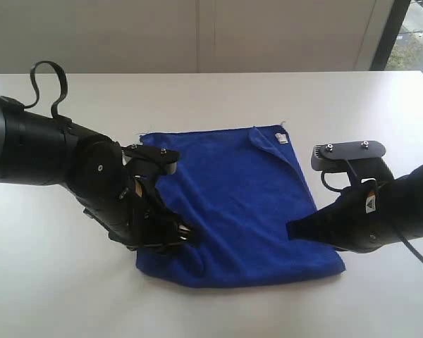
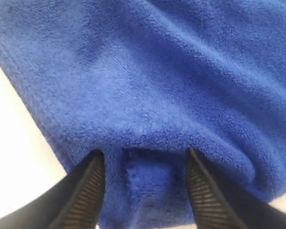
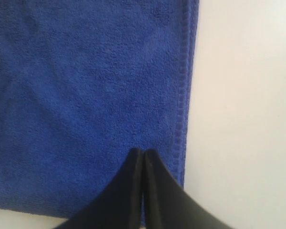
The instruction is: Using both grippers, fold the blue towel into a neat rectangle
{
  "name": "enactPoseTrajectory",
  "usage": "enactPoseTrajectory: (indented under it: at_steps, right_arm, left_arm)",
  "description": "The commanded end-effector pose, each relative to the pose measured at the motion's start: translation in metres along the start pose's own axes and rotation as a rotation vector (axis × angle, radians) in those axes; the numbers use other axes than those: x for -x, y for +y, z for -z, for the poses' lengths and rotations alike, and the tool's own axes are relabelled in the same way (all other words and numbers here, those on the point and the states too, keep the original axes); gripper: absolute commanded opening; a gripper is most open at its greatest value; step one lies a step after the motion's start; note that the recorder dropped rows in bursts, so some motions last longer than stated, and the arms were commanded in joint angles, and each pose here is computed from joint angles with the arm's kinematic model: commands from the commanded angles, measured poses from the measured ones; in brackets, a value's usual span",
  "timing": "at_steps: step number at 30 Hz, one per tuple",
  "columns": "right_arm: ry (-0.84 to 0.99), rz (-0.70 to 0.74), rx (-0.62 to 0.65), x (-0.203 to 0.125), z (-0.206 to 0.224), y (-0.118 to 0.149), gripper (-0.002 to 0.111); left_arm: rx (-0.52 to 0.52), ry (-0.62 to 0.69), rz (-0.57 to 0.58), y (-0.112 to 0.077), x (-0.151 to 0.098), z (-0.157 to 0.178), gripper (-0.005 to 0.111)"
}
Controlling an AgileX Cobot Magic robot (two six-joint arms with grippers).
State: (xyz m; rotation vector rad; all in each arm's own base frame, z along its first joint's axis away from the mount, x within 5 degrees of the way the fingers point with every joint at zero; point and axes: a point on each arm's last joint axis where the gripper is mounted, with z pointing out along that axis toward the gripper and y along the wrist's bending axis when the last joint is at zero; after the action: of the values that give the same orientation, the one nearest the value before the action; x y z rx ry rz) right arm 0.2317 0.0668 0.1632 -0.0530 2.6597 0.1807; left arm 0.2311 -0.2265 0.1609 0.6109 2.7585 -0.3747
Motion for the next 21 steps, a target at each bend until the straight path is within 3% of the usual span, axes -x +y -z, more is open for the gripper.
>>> enactPoseTrajectory:
  at_steps: [1,5,12,15,21]
  right_arm:
    - [-0.008,0.005,0.001,0.0,0.0,0.0,0.0]
    - [-0.008,0.005,0.001,0.0,0.0,0.0,0.0]
    - [-0.008,0.005,0.001,0.0,0.0,0.0,0.0]
    - [-0.008,0.013,0.001,0.0,0.0,0.0,0.0]
    - [-0.008,0.013,0.001,0.0,0.0,0.0,0.0]
  left_arm:
    - [-0.003,0.05,0.024,-0.001,-0.006,0.0,0.056]
    - [-0.005,0.067,0.031,-0.002,-0.008,0.0,0.053]
    - [-0.014,0.069,0.043,-0.002,-0.008,0.0,0.017]
    - [-0.025,0.059,-0.016,-0.008,-0.009,0.004,0.0]
    - [-0.041,0.073,-0.046,-0.019,-0.014,0.014,0.0]
